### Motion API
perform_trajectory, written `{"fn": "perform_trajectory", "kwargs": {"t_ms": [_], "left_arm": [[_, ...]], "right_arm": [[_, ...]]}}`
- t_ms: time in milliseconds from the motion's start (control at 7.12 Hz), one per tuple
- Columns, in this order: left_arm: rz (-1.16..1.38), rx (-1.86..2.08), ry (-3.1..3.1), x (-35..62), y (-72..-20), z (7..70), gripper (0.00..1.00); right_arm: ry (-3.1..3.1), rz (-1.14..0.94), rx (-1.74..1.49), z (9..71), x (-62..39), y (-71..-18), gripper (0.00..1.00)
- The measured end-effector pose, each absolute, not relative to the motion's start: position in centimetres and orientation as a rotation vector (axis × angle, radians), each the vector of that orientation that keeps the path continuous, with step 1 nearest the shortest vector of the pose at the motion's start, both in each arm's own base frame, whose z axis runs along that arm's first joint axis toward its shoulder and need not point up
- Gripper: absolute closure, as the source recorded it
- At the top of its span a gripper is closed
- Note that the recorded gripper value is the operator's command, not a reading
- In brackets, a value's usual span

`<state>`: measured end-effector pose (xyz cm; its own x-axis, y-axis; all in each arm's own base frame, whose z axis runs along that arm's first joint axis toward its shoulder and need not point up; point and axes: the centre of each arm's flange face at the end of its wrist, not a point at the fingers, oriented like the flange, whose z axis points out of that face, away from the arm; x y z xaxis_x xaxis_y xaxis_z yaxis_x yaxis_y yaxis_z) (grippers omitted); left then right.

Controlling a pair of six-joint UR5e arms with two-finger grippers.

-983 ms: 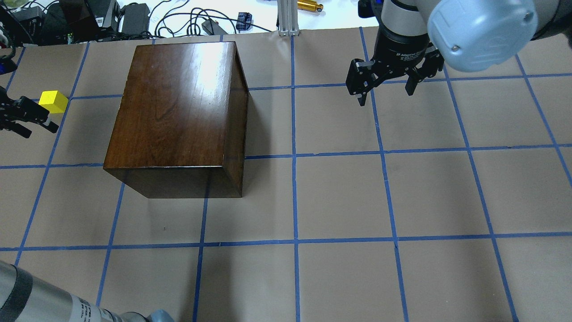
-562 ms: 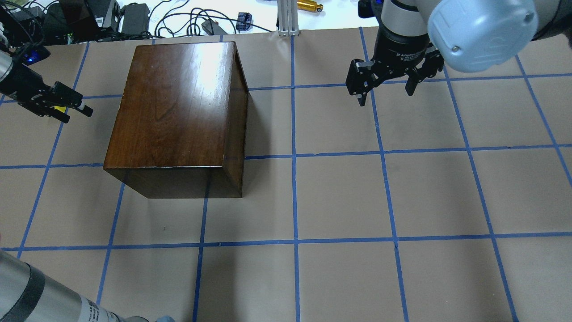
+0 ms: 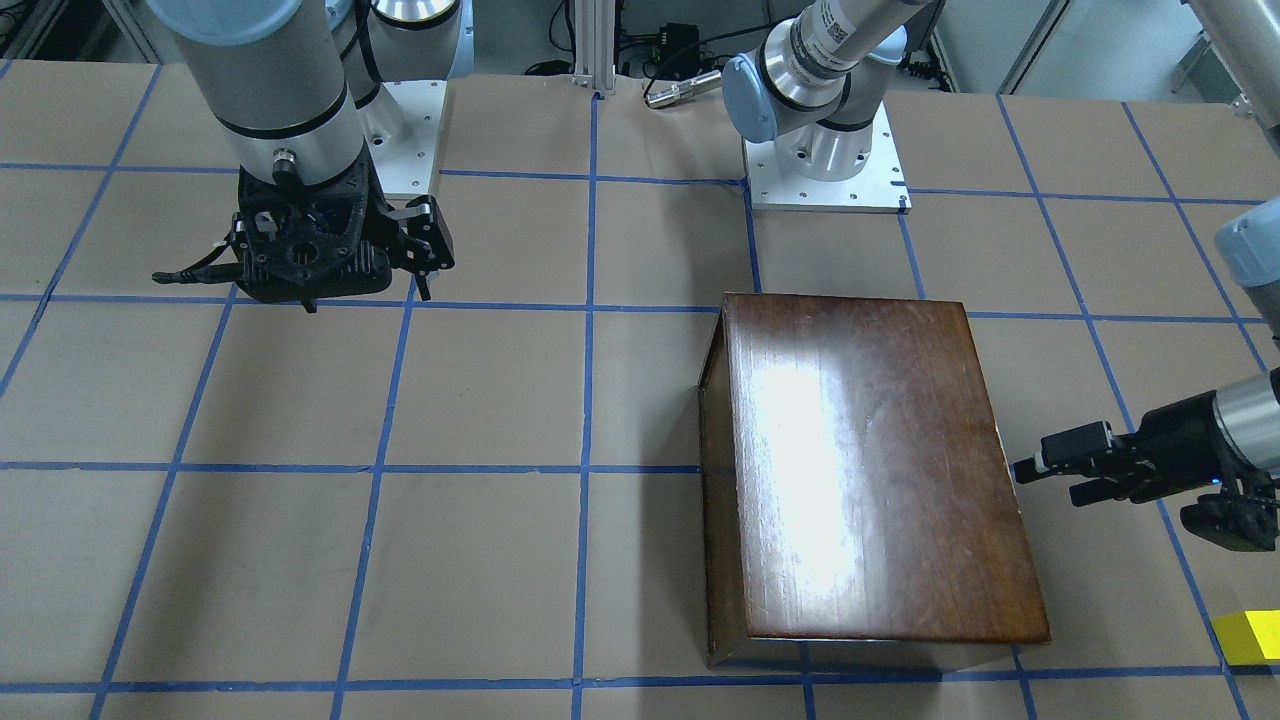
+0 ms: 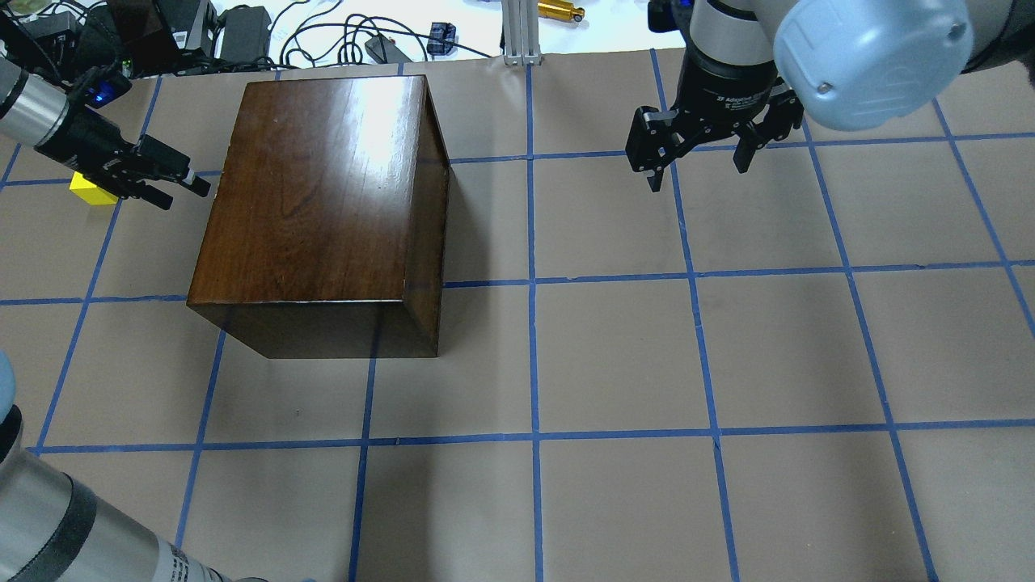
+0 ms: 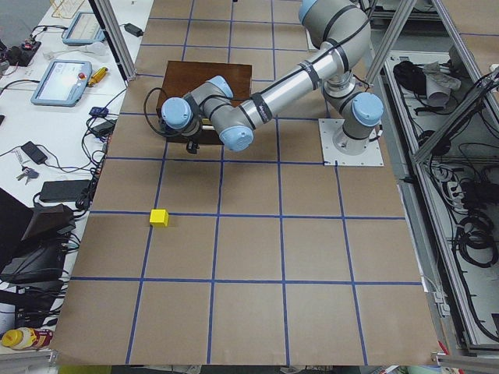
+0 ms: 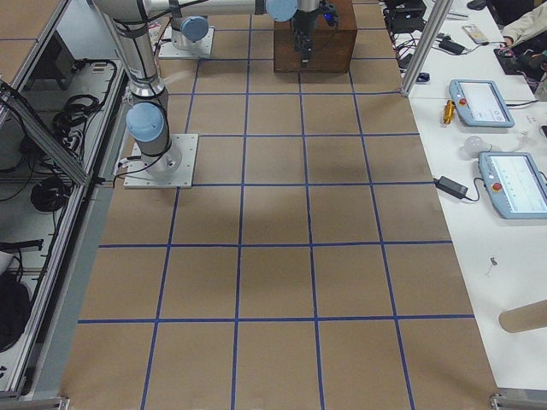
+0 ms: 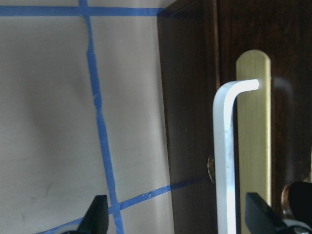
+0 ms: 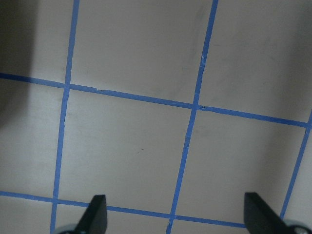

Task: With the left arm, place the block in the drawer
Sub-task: 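Hook the left gripper onto the white drawer handle, then pull the drawer open with the left gripper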

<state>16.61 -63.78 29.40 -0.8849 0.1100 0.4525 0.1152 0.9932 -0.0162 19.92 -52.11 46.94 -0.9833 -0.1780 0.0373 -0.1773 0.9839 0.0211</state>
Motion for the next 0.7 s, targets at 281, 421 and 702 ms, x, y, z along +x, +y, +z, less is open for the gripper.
{"fn": "perform_trajectory", "kwargs": {"t_ms": [281, 421, 702], "left_arm": [[-0.042, -0.160, -2.651, 16.2, -64.1, 27.9, 0.00], [-0.058, -0.165, -2.644, 15.7, -64.3, 27.1, 0.00], [-0.075, -0.171, -2.639, 15.4, -64.6, 26.1, 0.00]], "right_arm": [[-3.090, -0.027, 0.278, 46.9, 19.9, -52.1, 0.00], [-3.090, -0.027, 0.278, 46.9, 19.9, -52.1, 0.00], [-3.090, -0.027, 0.277, 46.9, 19.9, -52.1, 0.00]]}}
